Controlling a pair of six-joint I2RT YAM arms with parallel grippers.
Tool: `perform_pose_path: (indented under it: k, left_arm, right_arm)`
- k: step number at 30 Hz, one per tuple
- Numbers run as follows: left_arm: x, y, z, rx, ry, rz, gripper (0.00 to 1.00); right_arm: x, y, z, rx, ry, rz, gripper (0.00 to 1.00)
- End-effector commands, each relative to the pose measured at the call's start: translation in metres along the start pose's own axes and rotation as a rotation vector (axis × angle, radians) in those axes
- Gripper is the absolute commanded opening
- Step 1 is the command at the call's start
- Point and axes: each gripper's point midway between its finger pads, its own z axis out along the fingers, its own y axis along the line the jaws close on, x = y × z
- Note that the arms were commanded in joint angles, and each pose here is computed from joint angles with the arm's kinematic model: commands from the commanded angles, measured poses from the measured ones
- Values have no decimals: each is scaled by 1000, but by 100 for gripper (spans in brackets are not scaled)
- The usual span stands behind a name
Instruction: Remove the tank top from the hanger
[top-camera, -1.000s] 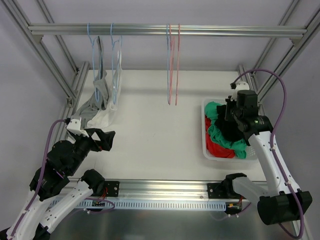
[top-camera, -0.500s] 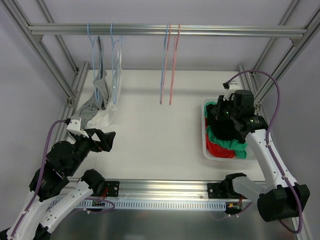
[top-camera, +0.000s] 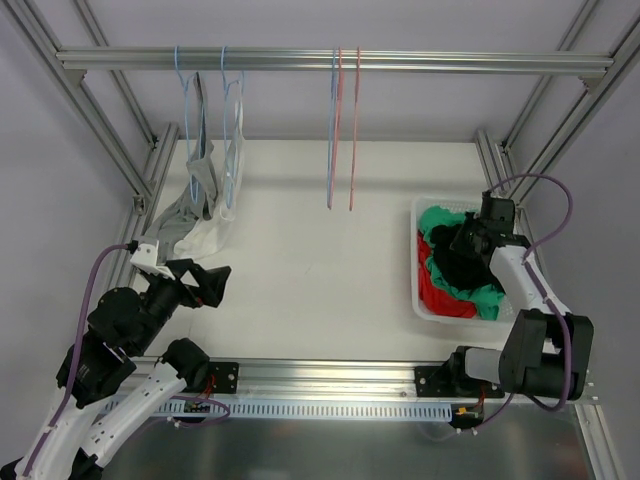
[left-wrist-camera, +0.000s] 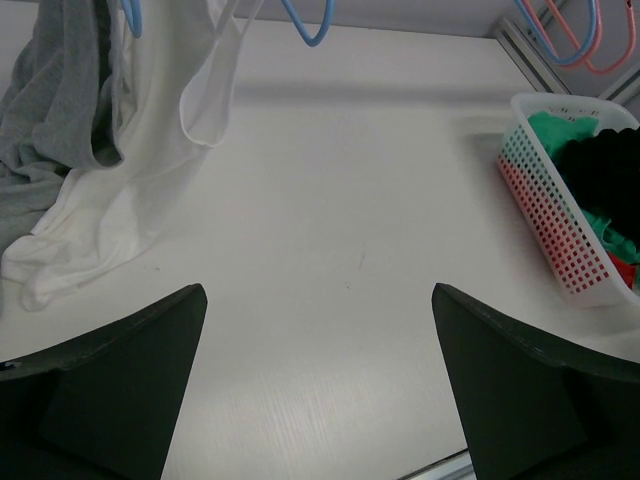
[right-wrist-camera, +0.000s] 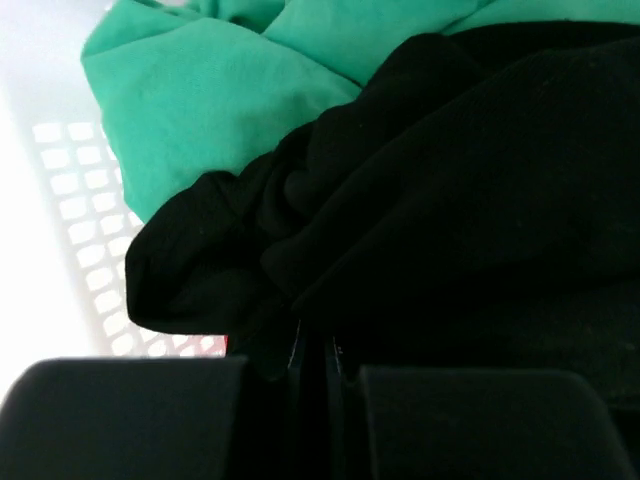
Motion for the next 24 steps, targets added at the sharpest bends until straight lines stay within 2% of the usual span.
perform_pose_path:
  k: [1,7,10,14,16,17,19,24]
  left_arm:
    - [-1,-7,1,32,-3,-11,99]
    - [-1,-7,0,36,-5,-13,99]
    - [-2,-7,-1,37,-9,-16,99]
    - [-1,-7,0,34,-5,-20,99]
    - [-1,-7,1,36,-2,-19,99]
    - [-1,-7,1,36,-2,-17,98]
    - [-1,-7,0,33,-3,-20,99]
    - [-1,-5,0,26,-10,-23,99]
  right_arm:
    - [7,-45,13,208,36,13,0]
    - [52,-56,50,221,269,-25,1]
    - [62,-59,58,212,337,-78,2]
    - [53,-41,54,118,325,-89,12]
    - [49,-30,53,43,330,-130,20]
    - [39,-23,53,15,322,-145,21]
    - [47,-6,52,-91,379,-162,20]
    - [73,13,59,-144,468,-272,20]
